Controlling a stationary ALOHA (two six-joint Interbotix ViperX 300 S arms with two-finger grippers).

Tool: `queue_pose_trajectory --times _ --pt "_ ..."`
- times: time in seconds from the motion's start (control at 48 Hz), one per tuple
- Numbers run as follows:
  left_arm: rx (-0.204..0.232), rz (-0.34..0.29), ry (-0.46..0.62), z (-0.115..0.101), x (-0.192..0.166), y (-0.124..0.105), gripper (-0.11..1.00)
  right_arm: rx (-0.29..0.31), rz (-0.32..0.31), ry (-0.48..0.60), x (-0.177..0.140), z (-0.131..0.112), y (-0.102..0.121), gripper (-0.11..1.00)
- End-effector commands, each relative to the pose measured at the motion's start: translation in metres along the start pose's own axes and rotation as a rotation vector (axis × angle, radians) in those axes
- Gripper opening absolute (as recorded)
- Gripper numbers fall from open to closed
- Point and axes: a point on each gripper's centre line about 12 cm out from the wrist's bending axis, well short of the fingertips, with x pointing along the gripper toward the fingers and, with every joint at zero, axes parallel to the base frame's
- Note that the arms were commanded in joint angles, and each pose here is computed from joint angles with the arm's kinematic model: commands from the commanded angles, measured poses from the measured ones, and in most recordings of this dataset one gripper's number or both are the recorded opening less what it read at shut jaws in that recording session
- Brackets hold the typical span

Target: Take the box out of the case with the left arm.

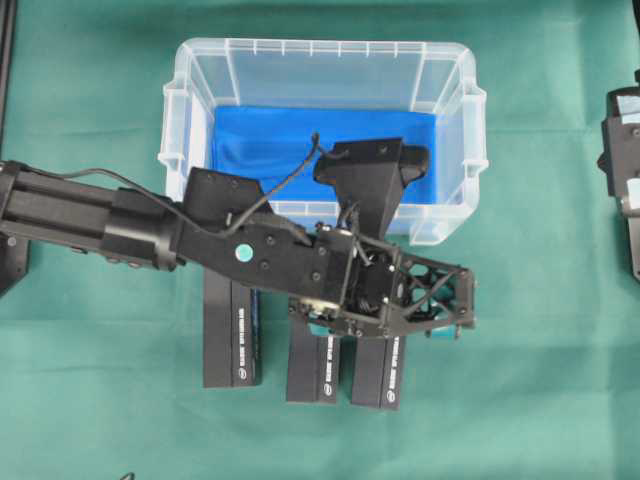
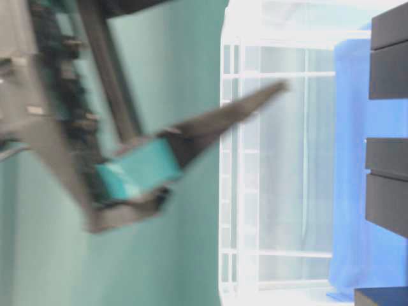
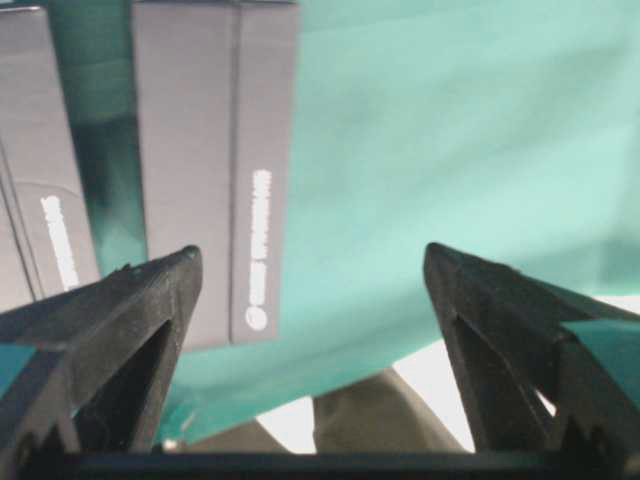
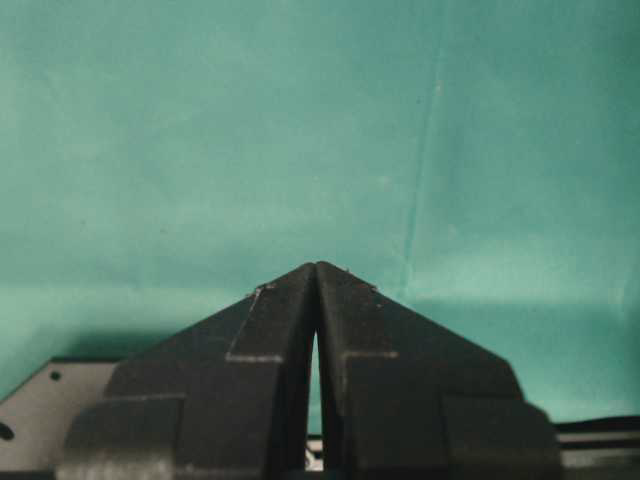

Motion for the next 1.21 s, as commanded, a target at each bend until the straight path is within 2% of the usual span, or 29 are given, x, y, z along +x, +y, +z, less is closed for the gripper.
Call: queue_pose_trajectory --times 0.0,0.333,0.458,0.562,0.645,0.729,0.833,0.958,1.187 --pt "-0.009 -0.071 0.005 0.006 -0.042 -0.014 0.91 0.002 -0.004 -0.012 -0.003 0.003 -0.001 0.03" --pt "-0.022 -0.100 0.000 0.011 -0.091 -0.027 0.91 0.002 -0.004 -0.009 -0.002 0.002 -0.001 0.03" --pt "-0.021 -0.055 -0.006 0.012 -0.091 -0.021 0.91 0.001 -0.004 -0.007 -0.002 0.002 -0.001 0.03" --pt "-0.021 -0.047 -0.007 0.012 -0.091 -0.020 0.91 0.003 -0.004 -0.009 -0.002 0.003 -0.001 0.03" --pt "-0.015 -0.044 -0.006 0.011 -0.092 -0.018 0.91 0.003 -0.004 -0.009 -0.002 0.003 -0.001 0.03" --pt "0.018 -0.038 -0.006 0.010 -0.096 -0.015 0.91 0.003 -0.004 -0.009 -0.002 0.003 -0.001 0.03" --pt "0.065 -0.024 -0.005 0.010 -0.105 -0.005 0.91 0.003 -0.004 -0.009 -0.002 0.003 -0.001 0.03" --pt "0.096 0.020 -0.005 0.008 -0.114 0.017 0.91 0.003 -0.004 -0.009 -0.002 0.003 -0.001 0.03" --pt "0.107 0.091 -0.003 0.008 -0.131 0.074 0.91 0.003 -0.004 -0.009 -0.002 0.003 -0.001 0.03"
